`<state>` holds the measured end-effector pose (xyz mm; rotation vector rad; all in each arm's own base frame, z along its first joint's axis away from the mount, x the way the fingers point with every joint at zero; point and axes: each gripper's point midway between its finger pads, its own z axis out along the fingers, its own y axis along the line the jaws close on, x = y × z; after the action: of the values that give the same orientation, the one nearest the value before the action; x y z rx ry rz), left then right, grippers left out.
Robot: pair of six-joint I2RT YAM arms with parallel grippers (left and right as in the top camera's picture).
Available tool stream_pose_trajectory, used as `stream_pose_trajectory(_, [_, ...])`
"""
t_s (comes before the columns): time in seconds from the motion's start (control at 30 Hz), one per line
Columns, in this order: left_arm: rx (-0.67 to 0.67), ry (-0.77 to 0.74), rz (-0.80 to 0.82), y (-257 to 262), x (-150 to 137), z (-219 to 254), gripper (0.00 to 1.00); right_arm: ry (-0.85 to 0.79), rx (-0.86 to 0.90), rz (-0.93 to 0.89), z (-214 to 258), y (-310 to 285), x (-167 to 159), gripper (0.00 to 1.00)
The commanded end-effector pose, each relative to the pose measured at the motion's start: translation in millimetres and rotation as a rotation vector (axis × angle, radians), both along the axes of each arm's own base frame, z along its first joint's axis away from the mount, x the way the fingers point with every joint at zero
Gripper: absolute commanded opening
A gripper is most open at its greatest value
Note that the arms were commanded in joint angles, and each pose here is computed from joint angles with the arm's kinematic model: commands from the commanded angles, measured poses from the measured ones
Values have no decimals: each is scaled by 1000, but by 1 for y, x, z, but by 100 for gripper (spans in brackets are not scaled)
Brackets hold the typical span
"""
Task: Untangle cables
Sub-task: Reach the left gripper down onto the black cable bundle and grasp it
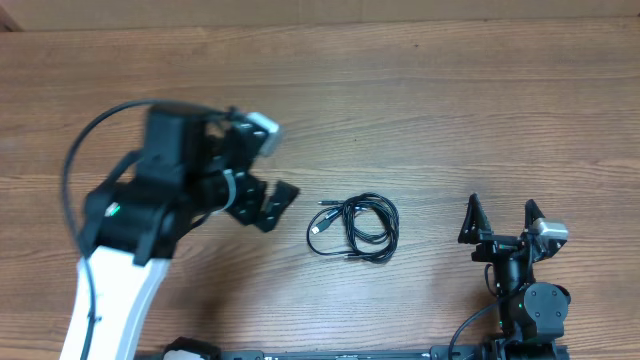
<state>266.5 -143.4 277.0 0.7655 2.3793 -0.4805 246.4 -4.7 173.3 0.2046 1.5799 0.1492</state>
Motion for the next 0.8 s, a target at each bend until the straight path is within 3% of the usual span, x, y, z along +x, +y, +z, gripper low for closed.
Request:
stream_pose_trajectory(0.0, [105,30,7,-11,11,-16,100,-3,-8,-3,-2,-1,0,100])
stream_pose_trajectory(0.5, [221,302,-53,-102,22,-131,100,-3,-8,-3,-2,-1,0,100])
stream_pose_trajectory(0.77, [247,404,-69,-119,27,-182,100,-3,-8,-3,-2,-1,0,100])
